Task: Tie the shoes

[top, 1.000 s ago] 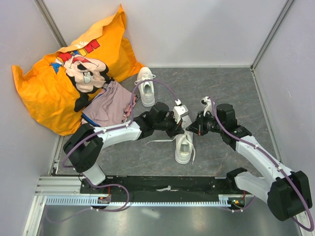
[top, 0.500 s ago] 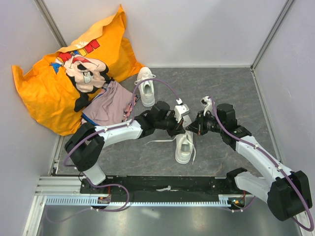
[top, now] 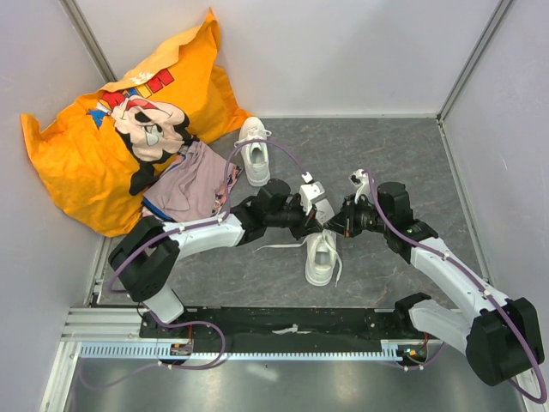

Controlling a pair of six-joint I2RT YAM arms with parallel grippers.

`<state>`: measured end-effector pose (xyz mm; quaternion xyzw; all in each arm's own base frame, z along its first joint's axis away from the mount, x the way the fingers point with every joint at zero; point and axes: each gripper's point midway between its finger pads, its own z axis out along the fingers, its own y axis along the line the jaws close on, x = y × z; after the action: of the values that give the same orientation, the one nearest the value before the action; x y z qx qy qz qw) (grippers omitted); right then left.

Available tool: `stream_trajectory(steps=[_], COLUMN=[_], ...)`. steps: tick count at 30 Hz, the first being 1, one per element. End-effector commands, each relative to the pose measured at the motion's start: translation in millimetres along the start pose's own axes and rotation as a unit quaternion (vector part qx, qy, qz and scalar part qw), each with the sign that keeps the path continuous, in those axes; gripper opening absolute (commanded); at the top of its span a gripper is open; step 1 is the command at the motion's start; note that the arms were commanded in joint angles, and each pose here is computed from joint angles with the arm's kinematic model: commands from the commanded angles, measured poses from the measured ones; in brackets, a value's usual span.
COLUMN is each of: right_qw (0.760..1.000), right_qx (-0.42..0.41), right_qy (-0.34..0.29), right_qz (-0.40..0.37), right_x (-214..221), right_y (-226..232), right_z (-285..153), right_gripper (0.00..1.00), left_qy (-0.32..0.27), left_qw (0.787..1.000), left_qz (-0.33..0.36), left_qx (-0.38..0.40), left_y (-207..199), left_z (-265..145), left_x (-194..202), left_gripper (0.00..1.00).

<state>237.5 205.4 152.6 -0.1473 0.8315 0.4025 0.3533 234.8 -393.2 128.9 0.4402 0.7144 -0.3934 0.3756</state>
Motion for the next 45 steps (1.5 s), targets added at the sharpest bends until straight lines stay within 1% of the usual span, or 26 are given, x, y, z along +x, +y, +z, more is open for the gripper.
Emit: stream_trajectory(steps=[1,4,5,7,8,11,13,17,20,22,23,26,31,34,45], right_qw=[1.0,1.0,1.0,0.999,1.0,0.999,0.999,0.998,0.998,0.998,0.998,0.997,0.994,0.993,0.99], right_qx=[-0.015,-0.016,-0.017,-0.019,-0.017,-0.023,-0.028,-0.02,-0.019,-0.014,-0.014,-0.023,-0.03,-0.039,-0.048], right_qy=[-0.019,-0.018,-0.016,-0.018,-0.019,-0.027,-0.033,-0.053,-0.052,-0.046,-0.042,-0.028,-0.008,-0.015,-0.004], right_qz=[-0.012,-0.014,-0.014,-0.018,-0.016,-0.011,-0.004,0.018,0.038,0.046,0.049,0.063,0.105,0.114,0.135], right_x=[-11,-11,-10,-12,-14,-22,-29,-46,-49,-45,-43,-34,-20,-21,-14], right_y=[8,10,10,12,11,13,14,4,-3,-9,-10,-11,-14,-12,-12], right_z=[-3,-5,-6,-7,-8,-12,-15,-22,-22,-19,-18,-13,-8,-7,-3], right_gripper=[0.11,0.16,0.24,0.3,0.36,0.44,0.46,0.46,0.44,0.4,0.36,0.32,0.31,0.31,0.31], left_qy=[-0.065,-0.074,-0.074,-0.076,-0.078,-0.076,-0.074,-0.072,-0.073,-0.071,-0.072,-0.071,-0.072,-0.072,-0.072], left_qw=[0.998,0.997,0.997,0.997,0.996,0.997,0.997,0.997,0.997,0.997,0.997,0.997,0.997,0.997,0.997], left_qz=[0.013,0.015,0.015,0.018,0.021,0.026,0.027,0.029,0.031,0.03,0.031,0.031,0.034,0.034,0.035], left_qx=[0.013,0.021,0.022,0.023,0.025,0.023,0.022,0.021,0.021,0.021,0.021,0.02,0.023,0.022,0.023], left_y=[-6,-8,-8,-8,-8,-6,-6,-5,-5,-5,-5,-5,-6,-6,-6], left_z=[-3,-2,-1,1,1,2,2,2,2,2,2,2,1,2,2], left_x=[-29,-30,-30,-29,-29,-26,-23,-20,-20,-18,-19,-18,-18,-18,-18], left_gripper=[0.01,0.01,0.02,0.02,0.02,0.01,0.02,0.01,0.02,0.02,0.02,0.02,0.01,0.02,0.02])
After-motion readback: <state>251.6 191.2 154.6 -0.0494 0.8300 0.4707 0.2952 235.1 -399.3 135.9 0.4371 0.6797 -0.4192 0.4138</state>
